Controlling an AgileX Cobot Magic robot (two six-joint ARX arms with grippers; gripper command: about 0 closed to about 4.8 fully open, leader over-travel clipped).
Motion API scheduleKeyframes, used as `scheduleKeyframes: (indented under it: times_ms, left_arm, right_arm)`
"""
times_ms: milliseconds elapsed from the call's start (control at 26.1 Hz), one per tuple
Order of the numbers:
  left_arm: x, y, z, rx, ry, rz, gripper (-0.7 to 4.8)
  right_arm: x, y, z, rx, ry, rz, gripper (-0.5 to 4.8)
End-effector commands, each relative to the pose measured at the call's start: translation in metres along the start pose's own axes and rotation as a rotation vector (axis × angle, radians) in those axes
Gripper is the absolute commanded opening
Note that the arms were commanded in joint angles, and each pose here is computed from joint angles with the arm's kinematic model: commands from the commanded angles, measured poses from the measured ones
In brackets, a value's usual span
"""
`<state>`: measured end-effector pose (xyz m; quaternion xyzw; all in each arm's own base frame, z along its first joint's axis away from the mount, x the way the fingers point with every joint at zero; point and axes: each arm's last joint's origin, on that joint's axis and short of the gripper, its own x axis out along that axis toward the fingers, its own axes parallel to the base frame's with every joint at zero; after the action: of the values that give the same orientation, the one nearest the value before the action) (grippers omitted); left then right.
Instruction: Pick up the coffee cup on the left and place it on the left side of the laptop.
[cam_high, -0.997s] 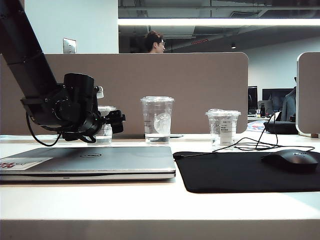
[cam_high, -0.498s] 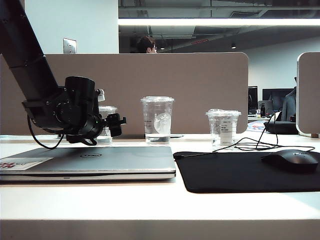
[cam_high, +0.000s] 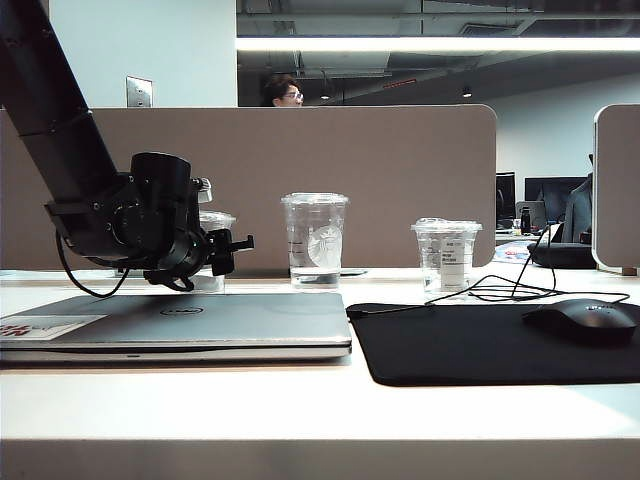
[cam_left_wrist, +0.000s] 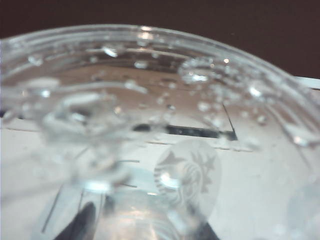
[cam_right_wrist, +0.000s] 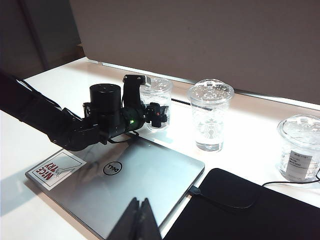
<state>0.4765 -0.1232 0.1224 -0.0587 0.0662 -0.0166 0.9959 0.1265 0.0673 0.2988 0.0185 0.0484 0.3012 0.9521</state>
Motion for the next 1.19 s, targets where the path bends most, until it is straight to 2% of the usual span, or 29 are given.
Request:
scheduleKeyframes:
  times_ms: [38, 192, 268, 422, 537, 652, 959, 1189]
  left_arm:
    - [0.000, -0.001, 0.004, 0.017, -0.016, -0.007, 2.11]
    - [-0.001, -0.002, 0.011, 0.038, -0.031, -0.008, 2.12]
    - [-0.005, -0.004, 0.027, 0.036, -0.058, -0.012, 2.12]
    - [-0.014, -0.006, 0.054, 0.037, -0.053, -0.002, 2.12]
    - [-0.025, -0.003, 0.074, 0.051, -0.010, 0.123, 2.13]
    - [-0.035, -0.001, 0.087, 0.082, 0.010, 0.170, 2.13]
    - [-0.063, 0.005, 0.087, 0.088, 0.021, 0.150, 2.05]
    - [-0.086, 0.020, 0.088, 0.085, -0.042, 0.065, 2.05]
  right_arm:
    - [-0.001, 0.000, 0.005, -0.009, -0.037, 0.002, -0.02]
    - [-0.001, 0.000, 0.005, -0.010, -0.039, 0.000, -0.02]
    - [-0.001, 0.000, 0.005, -0.011, -0.039, 0.000, -0.02]
    - [-0.001, 0.000, 0.005, -0.014, -0.040, 0.000, -0.02]
    - [-0.001, 0.000, 0.006, -0.015, -0.048, 0.000, -0.02]
    - [-0.001, 0.000, 0.006, -0.016, -0.052, 0.001, -0.02]
    - [-0.001, 0.001, 0.006, -0.016, -0.054, 0.004, -0.02]
    - [-0.001, 0.001, 0.006, -0.016, -0.055, 0.004, -0.02]
